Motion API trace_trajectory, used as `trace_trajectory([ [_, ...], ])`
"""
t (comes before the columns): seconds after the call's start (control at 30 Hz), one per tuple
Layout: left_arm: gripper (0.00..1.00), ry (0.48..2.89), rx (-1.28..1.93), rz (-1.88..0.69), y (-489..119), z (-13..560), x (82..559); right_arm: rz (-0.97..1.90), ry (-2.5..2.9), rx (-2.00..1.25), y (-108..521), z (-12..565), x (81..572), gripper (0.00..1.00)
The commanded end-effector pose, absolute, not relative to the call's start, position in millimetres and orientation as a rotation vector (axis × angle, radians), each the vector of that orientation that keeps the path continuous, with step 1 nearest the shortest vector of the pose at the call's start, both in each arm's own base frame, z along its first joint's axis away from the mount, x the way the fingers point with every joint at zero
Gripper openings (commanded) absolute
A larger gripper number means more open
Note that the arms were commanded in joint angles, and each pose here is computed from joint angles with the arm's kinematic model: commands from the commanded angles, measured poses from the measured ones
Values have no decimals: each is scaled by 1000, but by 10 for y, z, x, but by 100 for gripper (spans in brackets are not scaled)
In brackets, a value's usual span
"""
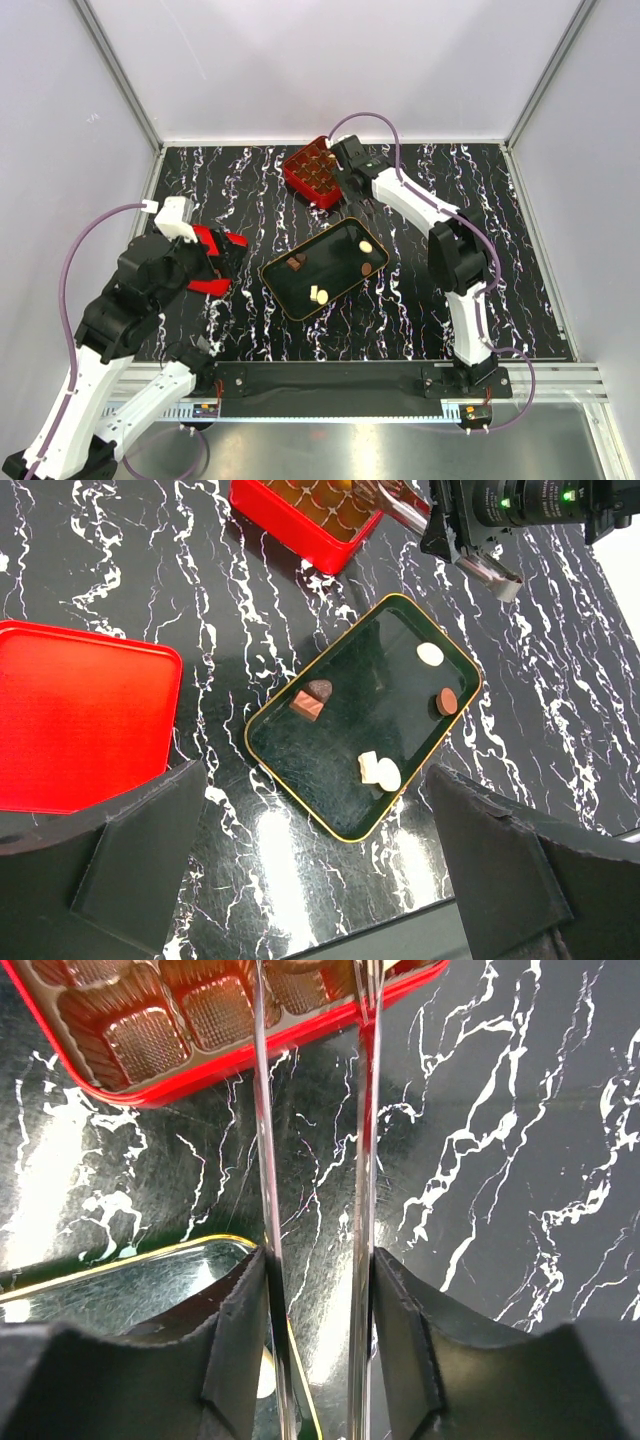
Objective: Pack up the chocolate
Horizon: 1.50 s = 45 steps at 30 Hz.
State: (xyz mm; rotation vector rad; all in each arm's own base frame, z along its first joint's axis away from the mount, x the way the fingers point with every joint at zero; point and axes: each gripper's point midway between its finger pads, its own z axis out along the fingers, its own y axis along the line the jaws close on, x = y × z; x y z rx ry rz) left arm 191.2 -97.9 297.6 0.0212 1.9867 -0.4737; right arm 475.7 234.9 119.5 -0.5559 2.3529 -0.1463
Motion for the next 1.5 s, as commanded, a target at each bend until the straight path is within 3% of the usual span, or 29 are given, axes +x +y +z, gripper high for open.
trace_trajectory([
  [0.0, 99, 1951, 23, -484, -1015, 3055, 1991, -110, 2285, -532, 2433, 1364, 4950, 51],
  [0.33, 99, 1943, 33, -484, -996, 3123, 1950, -103, 2225, -504, 2350, 1969, 4865, 53],
  [0.57, 99, 1929, 23, -488, -964, 3133, 1901, -10, 2230, -639, 2434, 2294, 3977, 52],
  [0.77, 99, 1931, 16, -484, -952, 3113, 1898, 79, 2247, -812, 2751, 2092, 3098, 52],
  [1.1, 99, 1926, 1, -494, -939, 3156, 1868, 367, 2200, -960, 3286, 1663, 2341, 51],
  [1.47, 99, 1931, -3, -482, -922, 3152, 1871, 272, 2215, -1017, 3425, 1318, 2360, 51],
])
